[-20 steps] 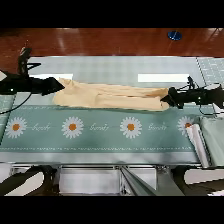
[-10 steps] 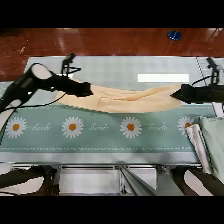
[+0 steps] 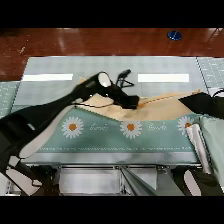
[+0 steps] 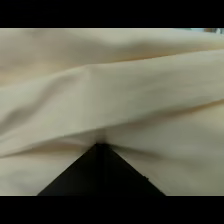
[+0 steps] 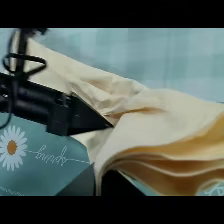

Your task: Fold the shirts.

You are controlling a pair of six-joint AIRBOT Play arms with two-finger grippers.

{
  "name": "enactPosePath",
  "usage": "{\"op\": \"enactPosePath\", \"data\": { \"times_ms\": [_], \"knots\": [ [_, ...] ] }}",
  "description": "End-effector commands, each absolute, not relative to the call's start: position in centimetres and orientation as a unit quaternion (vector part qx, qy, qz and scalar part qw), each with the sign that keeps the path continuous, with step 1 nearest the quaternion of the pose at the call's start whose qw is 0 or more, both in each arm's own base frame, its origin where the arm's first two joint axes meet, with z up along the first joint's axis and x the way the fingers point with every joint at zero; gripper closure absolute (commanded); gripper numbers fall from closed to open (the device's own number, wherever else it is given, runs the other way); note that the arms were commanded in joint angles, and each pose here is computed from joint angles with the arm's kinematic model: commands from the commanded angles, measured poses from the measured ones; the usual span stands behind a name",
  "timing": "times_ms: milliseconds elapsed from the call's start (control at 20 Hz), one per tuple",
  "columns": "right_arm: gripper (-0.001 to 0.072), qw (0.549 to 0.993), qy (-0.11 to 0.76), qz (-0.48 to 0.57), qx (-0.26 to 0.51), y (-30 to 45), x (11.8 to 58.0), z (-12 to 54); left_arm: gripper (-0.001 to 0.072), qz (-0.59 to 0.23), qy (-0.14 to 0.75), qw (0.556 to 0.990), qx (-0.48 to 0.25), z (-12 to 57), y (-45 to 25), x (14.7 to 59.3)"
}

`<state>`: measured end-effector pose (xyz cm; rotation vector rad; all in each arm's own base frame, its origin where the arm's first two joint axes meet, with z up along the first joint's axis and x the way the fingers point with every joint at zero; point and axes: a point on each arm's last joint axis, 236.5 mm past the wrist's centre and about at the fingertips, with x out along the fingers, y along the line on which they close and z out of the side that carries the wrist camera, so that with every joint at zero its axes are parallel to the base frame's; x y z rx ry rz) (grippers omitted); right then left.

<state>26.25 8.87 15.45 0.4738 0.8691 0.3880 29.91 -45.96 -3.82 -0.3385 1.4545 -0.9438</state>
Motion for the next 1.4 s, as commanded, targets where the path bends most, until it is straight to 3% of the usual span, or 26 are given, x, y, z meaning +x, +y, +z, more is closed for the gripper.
{"op": "enactPosePath", "data": {
  "times_ms": [0,150,400,550,700,850,1000,1350],
  "knots": [
    [0.0694,0.863,0.402,0.202,0.231,9.7,25.7,16.4,0.0690,-0.461,0.666,0.573,-0.129,-5.0,-51.3,22.7],
    [0.0694,0.866,0.397,0.200,0.231,9.6,26.0,16.6,0.0690,-0.469,0.668,0.564,-0.122,-4.6,-51.4,22.0],
    [0.0694,0.865,0.392,0.205,0.235,9.8,26.0,16.9,0.0690,-0.447,0.634,0.606,-0.177,0.9,-44.0,32.0],
    [0.0694,0.853,0.391,0.243,0.245,12.1,26.6,17.4,0.0690,-0.419,0.592,0.666,-0.178,6.6,-34.7,37.8],
    [0.0694,0.835,0.402,0.295,0.233,16.4,28.9,17.3,0.0690,-0.365,0.525,0.751,-0.161,13.4,-25.1,40.1],
    [0.0694,0.820,0.411,0.331,0.222,21.8,33.3,16.7,0.0690,-0.304,0.450,0.829,-0.137,19.8,-17.5,38.1],
    [0.0694,0.794,0.438,0.363,0.212,28.2,37.3,14.4,0.0689,-0.263,0.405,0.869,-0.107,22.5,-13.6,33.8],
    [0.0694,0.744,0.500,0.397,0.196,38.8,41.0,6.0,0.0689,-0.247,0.426,0.861,-0.124,17.7,-13.1,26.9]
  ]
}}
